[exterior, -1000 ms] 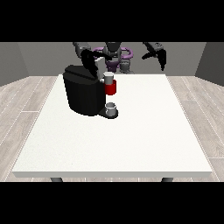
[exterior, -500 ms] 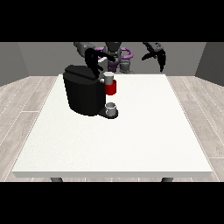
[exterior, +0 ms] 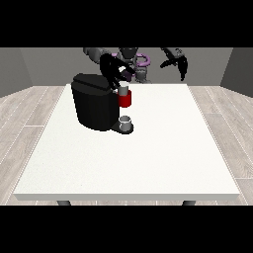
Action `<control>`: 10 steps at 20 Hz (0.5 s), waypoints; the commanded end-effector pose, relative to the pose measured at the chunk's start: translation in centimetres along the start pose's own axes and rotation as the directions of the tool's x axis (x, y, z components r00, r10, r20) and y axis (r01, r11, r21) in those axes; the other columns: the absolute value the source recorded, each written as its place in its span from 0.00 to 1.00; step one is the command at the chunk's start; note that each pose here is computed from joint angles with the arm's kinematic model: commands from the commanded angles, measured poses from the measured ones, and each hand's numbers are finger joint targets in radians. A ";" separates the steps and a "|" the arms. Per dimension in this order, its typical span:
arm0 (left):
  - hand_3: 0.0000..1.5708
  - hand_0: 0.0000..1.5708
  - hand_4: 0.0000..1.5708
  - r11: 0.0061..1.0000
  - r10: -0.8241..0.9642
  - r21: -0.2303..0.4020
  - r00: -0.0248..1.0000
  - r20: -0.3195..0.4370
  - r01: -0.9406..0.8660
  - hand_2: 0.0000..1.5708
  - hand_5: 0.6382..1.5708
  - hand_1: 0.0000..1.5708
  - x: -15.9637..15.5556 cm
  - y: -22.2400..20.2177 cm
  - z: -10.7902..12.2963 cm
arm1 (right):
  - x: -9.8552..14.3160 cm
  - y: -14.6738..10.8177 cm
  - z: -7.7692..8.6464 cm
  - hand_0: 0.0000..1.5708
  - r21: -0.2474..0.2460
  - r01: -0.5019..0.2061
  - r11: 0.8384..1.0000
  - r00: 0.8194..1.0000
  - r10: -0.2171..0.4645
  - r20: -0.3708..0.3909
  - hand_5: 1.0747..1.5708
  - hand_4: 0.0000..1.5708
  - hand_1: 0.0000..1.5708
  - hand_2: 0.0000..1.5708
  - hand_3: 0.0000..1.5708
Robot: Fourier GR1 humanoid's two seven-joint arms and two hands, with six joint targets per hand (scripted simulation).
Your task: Insert the coffee pod into the coffee machine and close the lid
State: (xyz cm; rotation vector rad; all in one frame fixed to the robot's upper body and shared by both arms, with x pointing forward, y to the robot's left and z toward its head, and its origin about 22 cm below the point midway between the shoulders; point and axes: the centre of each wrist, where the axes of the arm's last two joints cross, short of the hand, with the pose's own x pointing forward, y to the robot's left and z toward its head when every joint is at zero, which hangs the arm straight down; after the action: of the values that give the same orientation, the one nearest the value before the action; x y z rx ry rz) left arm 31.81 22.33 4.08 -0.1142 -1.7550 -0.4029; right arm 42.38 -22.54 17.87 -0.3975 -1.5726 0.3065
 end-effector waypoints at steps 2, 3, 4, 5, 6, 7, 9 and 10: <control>0.00 0.00 0.28 1.000 -0.005 -0.030 1.000 0.021 0.006 0.00 1.00 0.00 0.6 -0.6 -1.0 | 6.3 4.1 0.6 0.00 0.129 0.041 0.991 0.965 -0.073 0.252 1.00 0.06 0.00 0.00 0.00; 0.00 0.00 0.28 0.999 -0.012 -0.049 1.000 0.027 0.013 0.00 1.00 0.00 0.7 -0.3 -1.0 | 6.7 3.4 0.6 0.00 0.085 0.025 0.996 0.963 -0.046 0.266 1.00 0.09 0.00 0.00 0.00; 0.00 0.00 0.25 0.998 -0.028 -0.060 0.998 0.061 0.032 0.00 1.00 0.00 1.4 -0.5 -1.3 | 7.2 2.0 0.3 0.00 0.062 0.008 0.998 0.967 -0.023 0.253 1.00 0.06 0.00 0.00 0.00; 0.00 0.00 0.24 0.998 -0.028 -0.051 0.999 0.042 0.030 0.00 1.00 0.00 0.8 -0.2 -1.2 | 7.3 2.7 0.7 0.00 0.101 -0.001 0.995 0.967 -0.025 0.254 1.00 0.00 0.00 0.00 0.00; 0.00 0.00 0.25 0.996 -0.024 -0.084 0.997 0.075 0.030 0.00 1.00 0.00 2.0 -0.5 -1.9 | 7.7 0.9 0.3 0.00 0.026 0.007 1.000 0.968 -0.013 0.252 1.00 0.03 0.00 0.00 0.00; 0.00 0.00 0.27 0.995 0.000 -0.100 0.995 0.099 0.010 0.00 1.00 0.00 2.3 -1.7 -2.5 | 8.8 1.2 0.5 0.00 0.030 0.028 0.999 0.961 -0.036 0.273 1.00 0.00 0.00 0.00 0.00; 0.00 0.00 0.27 0.993 -0.012 -0.116 0.992 0.128 0.027 0.00 1.00 0.00 3.1 -1.3 -3.1 | 9.2 -0.1 0.3 0.00 -0.010 -0.004 1.000 0.961 0.007 0.278 1.00 0.00 0.00 0.00 0.00; 0.00 0.00 0.27 0.994 -0.006 -0.107 0.996 0.094 0.016 0.00 1.00 0.00 2.3 -1.9 -2.6 | 9.0 -0.9 0.3 0.00 -0.002 -0.012 1.000 0.961 0.012 0.278 1.00 0.00 0.00 0.00 0.00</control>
State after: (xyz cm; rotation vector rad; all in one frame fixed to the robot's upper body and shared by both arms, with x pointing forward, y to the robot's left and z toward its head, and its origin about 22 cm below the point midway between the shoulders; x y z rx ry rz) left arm 33.03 20.35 6.14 -0.1795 -1.8179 -0.4904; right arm 42.21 -25.56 22.71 -0.5466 -1.5929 0.2658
